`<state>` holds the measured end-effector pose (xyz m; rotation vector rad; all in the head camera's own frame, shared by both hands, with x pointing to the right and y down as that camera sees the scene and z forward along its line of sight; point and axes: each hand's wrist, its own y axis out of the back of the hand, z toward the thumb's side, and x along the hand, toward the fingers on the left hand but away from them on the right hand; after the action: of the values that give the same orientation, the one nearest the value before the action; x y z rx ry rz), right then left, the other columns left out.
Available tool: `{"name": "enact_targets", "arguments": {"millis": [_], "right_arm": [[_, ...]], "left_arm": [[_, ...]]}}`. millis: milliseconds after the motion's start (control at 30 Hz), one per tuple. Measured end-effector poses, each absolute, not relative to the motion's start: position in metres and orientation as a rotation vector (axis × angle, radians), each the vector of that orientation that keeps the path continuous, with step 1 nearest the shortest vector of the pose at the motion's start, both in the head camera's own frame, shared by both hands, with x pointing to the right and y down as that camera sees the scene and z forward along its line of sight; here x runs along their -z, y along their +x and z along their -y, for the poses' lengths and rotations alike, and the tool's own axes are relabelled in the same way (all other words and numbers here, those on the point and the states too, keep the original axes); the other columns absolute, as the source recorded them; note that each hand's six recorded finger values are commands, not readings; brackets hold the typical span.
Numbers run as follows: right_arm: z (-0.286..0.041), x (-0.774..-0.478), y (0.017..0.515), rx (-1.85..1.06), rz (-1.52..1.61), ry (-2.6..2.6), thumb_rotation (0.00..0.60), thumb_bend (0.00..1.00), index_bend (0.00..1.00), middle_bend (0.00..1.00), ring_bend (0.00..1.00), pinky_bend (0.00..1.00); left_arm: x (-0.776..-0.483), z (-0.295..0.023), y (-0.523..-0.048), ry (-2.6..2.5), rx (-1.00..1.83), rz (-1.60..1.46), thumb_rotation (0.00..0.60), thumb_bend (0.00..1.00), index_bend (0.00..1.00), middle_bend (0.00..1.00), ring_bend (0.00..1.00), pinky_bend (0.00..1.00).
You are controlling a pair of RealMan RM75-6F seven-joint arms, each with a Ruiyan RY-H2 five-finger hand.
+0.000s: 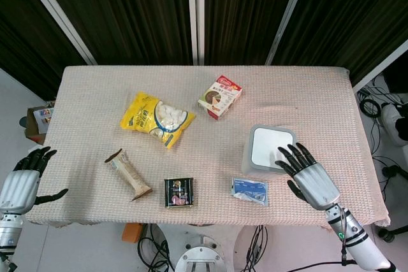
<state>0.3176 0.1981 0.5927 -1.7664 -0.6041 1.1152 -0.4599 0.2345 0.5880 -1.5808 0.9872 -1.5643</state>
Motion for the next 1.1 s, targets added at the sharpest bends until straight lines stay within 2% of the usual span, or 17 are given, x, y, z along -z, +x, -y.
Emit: {"name": "enact_targets", "arguments": {"millis": [1100], "right_arm": [[-0.2003, -0.5972, 0.3215, -1.129, 0.6, -1.771, 0.6, 0.35, 0.23, 0.0, 0.0, 0.0]], "left_arm": [[-0.5893, -0.2375, -0.46, -1.581, 1.568, -0.985, 0.457, 0.03, 0.14, 0.1, 0.09, 0.21]]}}
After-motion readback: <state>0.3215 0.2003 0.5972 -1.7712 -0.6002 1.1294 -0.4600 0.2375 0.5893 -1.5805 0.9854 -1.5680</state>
